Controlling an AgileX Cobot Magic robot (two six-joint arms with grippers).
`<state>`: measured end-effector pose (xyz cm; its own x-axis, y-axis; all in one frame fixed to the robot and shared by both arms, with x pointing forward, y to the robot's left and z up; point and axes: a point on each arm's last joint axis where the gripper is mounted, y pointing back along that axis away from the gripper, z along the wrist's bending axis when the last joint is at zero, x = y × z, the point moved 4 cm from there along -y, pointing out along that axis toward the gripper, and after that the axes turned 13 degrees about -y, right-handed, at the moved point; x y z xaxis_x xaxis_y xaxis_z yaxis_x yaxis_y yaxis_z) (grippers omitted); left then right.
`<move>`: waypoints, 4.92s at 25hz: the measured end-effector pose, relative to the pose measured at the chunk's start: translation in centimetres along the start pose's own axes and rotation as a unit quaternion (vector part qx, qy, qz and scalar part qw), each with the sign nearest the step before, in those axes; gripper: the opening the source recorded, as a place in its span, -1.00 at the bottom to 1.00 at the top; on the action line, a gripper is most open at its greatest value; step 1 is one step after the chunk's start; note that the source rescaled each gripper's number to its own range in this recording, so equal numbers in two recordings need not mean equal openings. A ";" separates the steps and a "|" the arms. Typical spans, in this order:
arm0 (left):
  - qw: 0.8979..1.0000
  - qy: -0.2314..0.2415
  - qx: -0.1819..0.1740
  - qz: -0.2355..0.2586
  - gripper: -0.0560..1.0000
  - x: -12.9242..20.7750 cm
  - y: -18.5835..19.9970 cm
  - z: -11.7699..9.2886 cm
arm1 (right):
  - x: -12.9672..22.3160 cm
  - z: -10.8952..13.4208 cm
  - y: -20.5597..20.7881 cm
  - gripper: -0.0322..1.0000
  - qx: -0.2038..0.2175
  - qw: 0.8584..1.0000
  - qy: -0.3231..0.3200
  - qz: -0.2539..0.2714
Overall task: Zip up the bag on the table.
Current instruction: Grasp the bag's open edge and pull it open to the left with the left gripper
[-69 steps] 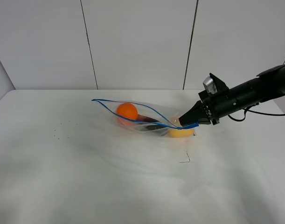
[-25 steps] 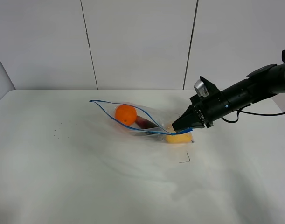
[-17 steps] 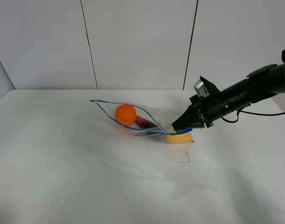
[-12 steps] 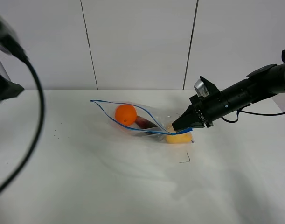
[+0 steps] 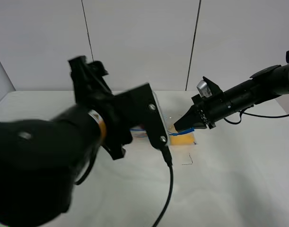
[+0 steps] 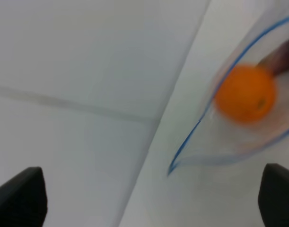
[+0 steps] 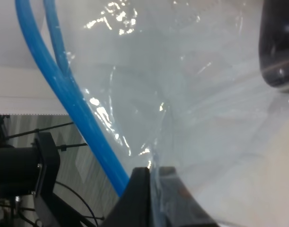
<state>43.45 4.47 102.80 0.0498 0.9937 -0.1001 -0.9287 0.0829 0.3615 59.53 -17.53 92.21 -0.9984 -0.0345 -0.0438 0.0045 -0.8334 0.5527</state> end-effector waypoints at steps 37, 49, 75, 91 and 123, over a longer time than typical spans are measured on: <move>0.998 -0.058 -0.024 -0.031 0.21 -9.6 -9.4 -9.7 | -0.2 0.7 0.0 -0.94 -0.028 0.999 -0.014 -0.009; 0.997 -0.059 -0.007 -0.046 -0.34 -9.9 -9.4 -10.1 | -0.2 0.7 0.0 -0.94 -0.029 0.999 -0.014 -0.008; 0.996 -0.082 -0.020 -0.032 -0.65 -9.7 -9.1 -9.9 | -0.3 0.8 0.0 -0.94 -0.032 0.999 -0.016 -0.012; 0.994 -0.104 -0.013 -0.023 -0.89 -9.8 -8.5 -10.4 | -0.3 0.8 0.0 -0.94 -0.033 0.999 -0.016 -0.010; 0.989 -0.122 0.007 0.084 -0.89 0.7 -11.0 -8.1 | -0.1 0.7 0.0 -0.94 -0.025 1.000 -0.014 -0.003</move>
<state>50.75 3.62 91.26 -0.0153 0.9820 0.1882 -0.9262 -0.0848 0.3673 59.59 -17.15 92.77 -0.9996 -0.0140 -0.0238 -0.0001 -0.8604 0.5096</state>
